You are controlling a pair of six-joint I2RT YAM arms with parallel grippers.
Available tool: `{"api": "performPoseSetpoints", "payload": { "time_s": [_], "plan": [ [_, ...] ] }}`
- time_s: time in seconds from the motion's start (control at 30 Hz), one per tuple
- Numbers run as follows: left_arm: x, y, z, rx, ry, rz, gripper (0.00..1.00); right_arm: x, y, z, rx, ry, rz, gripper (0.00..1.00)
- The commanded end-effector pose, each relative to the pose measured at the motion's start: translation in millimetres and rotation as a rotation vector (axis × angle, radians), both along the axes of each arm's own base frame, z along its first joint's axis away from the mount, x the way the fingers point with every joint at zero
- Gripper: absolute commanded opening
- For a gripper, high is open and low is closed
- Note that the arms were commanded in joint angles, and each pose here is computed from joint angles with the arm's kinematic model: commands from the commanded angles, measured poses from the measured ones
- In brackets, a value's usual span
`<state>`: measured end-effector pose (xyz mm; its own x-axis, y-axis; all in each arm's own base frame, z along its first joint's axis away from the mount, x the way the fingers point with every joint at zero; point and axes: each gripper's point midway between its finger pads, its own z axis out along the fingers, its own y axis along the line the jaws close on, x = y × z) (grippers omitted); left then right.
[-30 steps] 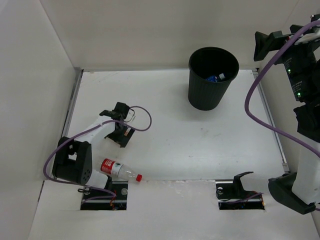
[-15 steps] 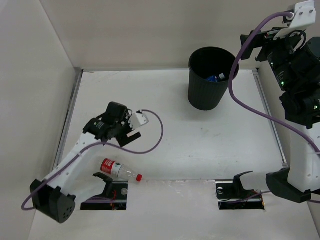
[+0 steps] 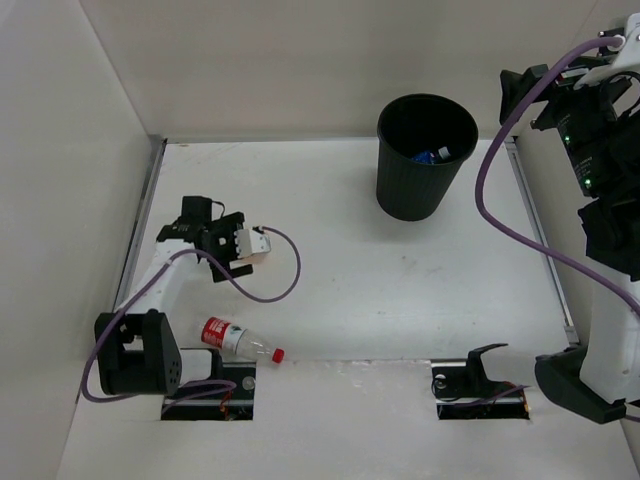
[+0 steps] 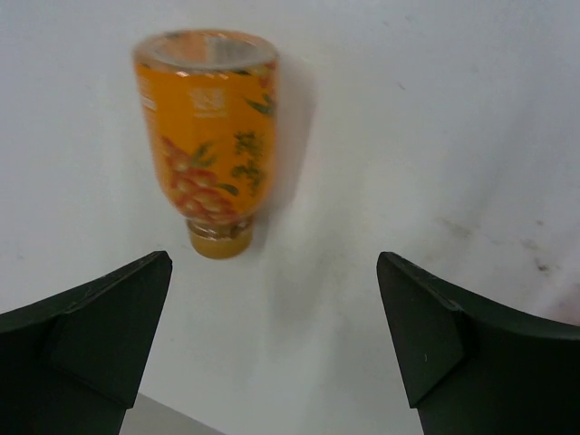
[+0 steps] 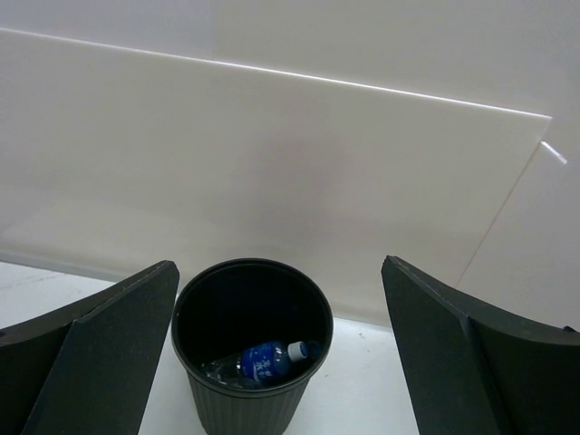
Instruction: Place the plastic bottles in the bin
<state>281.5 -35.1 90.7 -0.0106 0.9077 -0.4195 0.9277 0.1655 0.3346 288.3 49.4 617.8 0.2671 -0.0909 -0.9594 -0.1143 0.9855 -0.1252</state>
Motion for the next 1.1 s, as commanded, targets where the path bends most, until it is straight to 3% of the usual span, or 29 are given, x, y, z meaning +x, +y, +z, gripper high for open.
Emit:
{"api": "performPoseSetpoints", "payload": {
  "time_s": [0.0, 0.23, 0.4, 0.63, 0.7, 0.8, 0.97, 1.07],
  "plan": [
    [44, -22, 37, -0.102, -0.163, -0.057, 1.0, -7, -6, 7, 0.018, -0.022, -0.007, 1.0],
    [58, -36, 15, -0.106, -0.146, -0.084, 1.0, -9, -14, 9, 0.051, -0.026, -0.017, 1.0],
    [47, -44, -6, -0.107, -0.064, -0.09, 0.96, -9, -17, 13, 0.043, -0.036, -0.03, 1.0],
    [31, -48, -36, -0.055, 0.014, -0.104, 0.63, -6, -15, 16, 0.055, -0.042, -0.021, 1.0],
    [30, -49, -39, -0.039, 0.029, -0.092, 0.46, -2, -14, 15, 0.054, -0.036, -0.02, 1.0],
    [33, -52, -35, -0.024, 0.05, -0.034, 0.3, 10, -10, 3, 0.049, -0.001, -0.013, 1.0],
    [41, -64, -8, -0.088, 0.083, 0.17, 0.16, 33, 18, -27, 0.084, 0.094, 0.086, 1.0],
    [46, -81, 40, -0.225, 0.076, 0.308, 0.15, 42, 44, -50, 0.102, 0.171, 0.187, 1.0]
  ]
}}
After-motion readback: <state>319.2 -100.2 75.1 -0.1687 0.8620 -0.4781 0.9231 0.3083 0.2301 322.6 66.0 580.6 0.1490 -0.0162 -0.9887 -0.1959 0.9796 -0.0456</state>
